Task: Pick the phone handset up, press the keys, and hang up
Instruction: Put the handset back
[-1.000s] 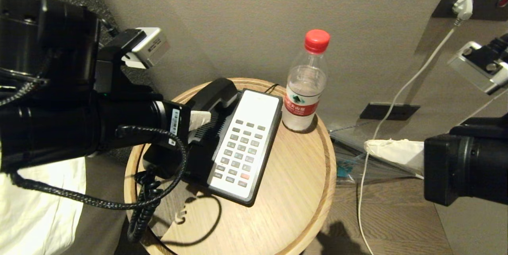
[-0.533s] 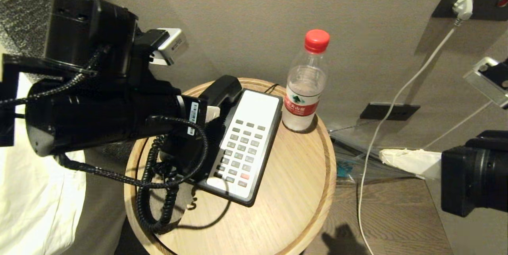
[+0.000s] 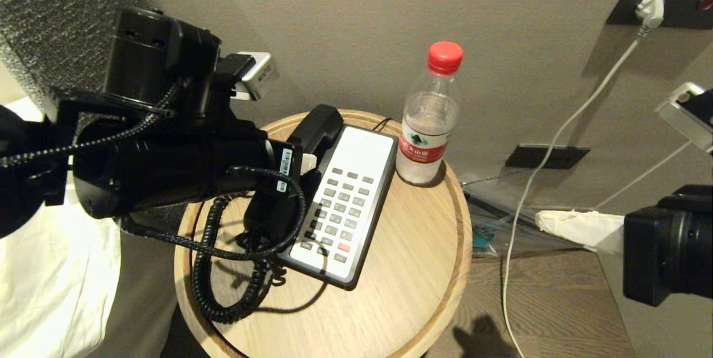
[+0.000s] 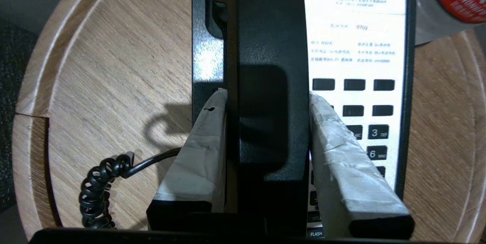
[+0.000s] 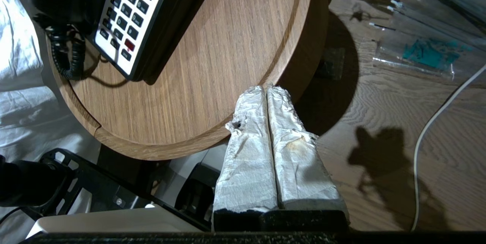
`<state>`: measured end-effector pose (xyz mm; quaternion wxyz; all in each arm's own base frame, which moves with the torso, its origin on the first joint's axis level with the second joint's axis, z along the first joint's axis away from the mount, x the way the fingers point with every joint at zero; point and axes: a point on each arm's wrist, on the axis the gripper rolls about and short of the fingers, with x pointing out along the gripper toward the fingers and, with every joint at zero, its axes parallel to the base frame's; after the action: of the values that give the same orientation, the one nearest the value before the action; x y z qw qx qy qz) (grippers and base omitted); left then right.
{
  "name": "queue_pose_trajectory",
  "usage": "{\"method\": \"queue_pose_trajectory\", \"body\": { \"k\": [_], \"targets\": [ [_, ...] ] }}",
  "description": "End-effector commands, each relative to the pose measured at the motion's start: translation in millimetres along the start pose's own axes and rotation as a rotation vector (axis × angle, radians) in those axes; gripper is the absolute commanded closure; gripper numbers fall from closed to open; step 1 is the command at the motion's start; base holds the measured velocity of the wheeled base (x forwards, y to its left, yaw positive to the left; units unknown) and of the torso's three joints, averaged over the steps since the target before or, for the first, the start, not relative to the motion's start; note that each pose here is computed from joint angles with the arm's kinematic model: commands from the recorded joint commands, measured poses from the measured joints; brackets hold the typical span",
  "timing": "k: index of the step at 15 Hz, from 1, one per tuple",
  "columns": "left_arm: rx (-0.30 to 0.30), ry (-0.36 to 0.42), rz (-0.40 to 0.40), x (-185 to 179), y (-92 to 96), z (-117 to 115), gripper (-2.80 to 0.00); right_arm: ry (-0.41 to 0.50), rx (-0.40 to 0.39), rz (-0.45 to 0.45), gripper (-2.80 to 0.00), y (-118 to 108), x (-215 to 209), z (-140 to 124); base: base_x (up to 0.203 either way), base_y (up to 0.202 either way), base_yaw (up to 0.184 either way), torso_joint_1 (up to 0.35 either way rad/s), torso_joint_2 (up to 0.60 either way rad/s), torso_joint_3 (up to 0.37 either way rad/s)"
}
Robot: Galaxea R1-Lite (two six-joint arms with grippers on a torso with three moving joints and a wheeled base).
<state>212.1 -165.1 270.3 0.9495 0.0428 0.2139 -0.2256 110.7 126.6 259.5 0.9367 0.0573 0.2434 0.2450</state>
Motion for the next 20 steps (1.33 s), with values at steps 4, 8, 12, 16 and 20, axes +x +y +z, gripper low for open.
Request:
{"method": "queue_pose_trajectory", "body": {
  "k": [4,8,12,16,20],
  "targets": [
    [-0.009,0.021,0.008,4,1.4,-5,0.00,0.002,0.001,-0.002,0.00,0,0,0,0.000,0.000,0.000,0.000,0.00,0.000],
    [-0.006,0.045,0.011,5,2.5,-12,-2.80,0.007,0.001,-0.002,0.00,-1,1,-3,0.000,0.000,0.000,0.000,0.00,0.000],
    [-0.024,0.007,0.014,6,4.4,-8,-2.80,0.008,0.001,-0.003,0.00,-1,1,-4,0.000,0.000,0.000,0.000,0.00,0.000],
    [-0.039,-0.068,-0.001,-17,7.1,3,-2.80,0.021,-0.002,-0.008,0.00,-5,-1,-11,0.000,0.000,0.000,0.000,0.00,0.000],
    [-0.052,-0.120,-0.014,-51,13.4,-2,0.00,0.029,-0.004,-0.012,0.00,-6,-1,-13,0.000,0.000,0.000,0.000,0.00,0.000]
  ]
}}
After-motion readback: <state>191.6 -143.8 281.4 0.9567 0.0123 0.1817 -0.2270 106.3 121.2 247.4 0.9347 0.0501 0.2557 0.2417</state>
